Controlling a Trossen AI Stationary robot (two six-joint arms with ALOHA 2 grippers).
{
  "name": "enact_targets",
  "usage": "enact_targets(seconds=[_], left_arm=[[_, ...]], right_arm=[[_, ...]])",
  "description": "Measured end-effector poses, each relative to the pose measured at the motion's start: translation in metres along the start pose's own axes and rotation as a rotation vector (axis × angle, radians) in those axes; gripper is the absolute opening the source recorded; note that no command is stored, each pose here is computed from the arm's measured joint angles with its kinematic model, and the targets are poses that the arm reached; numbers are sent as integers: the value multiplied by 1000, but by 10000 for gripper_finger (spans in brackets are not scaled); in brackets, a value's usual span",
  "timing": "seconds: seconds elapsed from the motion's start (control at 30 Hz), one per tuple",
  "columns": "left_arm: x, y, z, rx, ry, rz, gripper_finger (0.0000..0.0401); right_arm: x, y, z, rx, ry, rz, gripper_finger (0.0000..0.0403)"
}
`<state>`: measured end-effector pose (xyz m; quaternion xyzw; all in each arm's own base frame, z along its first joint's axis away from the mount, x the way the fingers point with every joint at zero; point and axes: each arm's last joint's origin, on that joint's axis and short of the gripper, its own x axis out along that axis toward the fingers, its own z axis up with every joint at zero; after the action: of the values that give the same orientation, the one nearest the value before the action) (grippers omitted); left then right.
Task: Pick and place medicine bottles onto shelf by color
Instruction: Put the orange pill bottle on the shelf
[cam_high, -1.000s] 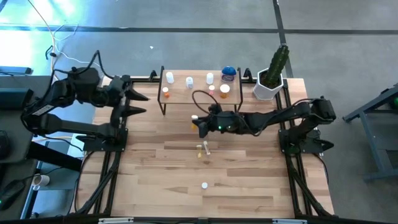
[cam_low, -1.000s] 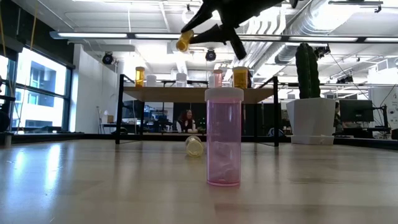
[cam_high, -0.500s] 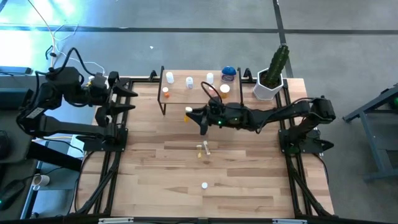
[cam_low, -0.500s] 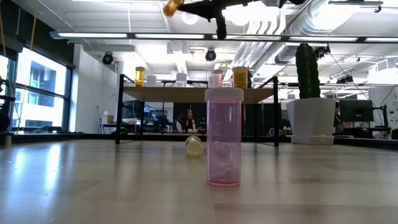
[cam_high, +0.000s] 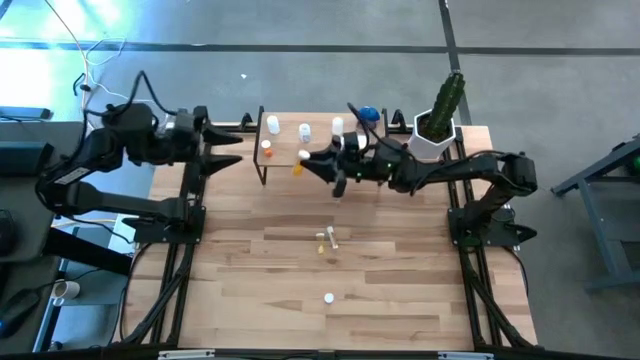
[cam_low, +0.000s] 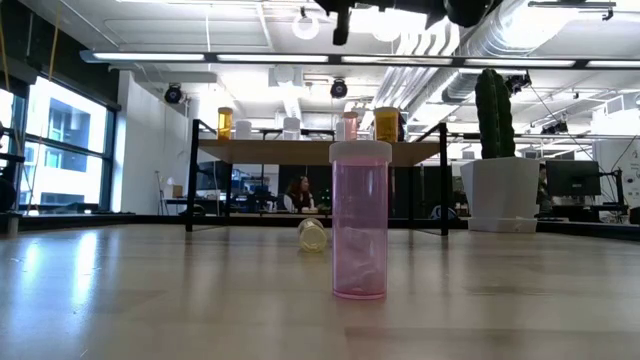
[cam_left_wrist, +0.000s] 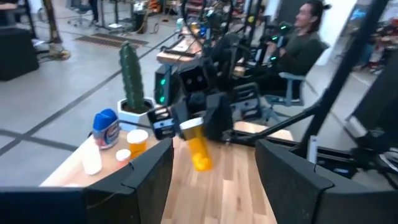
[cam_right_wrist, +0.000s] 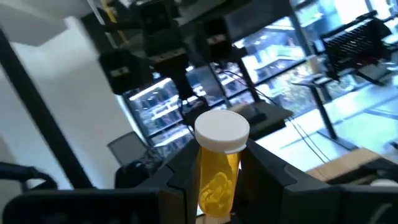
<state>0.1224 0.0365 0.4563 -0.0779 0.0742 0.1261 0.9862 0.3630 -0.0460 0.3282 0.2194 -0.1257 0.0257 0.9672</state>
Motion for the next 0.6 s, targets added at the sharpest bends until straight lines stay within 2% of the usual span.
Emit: enact_targets(seconds=[0.3,0.5,0.6], left_arm=[[29,12,1,-31,26,85,218],[47,26,-2,-51,69,151,218],[57,32,-5,-69,98,138,218]], right_arm=[[11,-12,42,-126,86,96,90],[15,-15,70,-206,198,101,90],[16,-14,80,-241,244,118,90]])
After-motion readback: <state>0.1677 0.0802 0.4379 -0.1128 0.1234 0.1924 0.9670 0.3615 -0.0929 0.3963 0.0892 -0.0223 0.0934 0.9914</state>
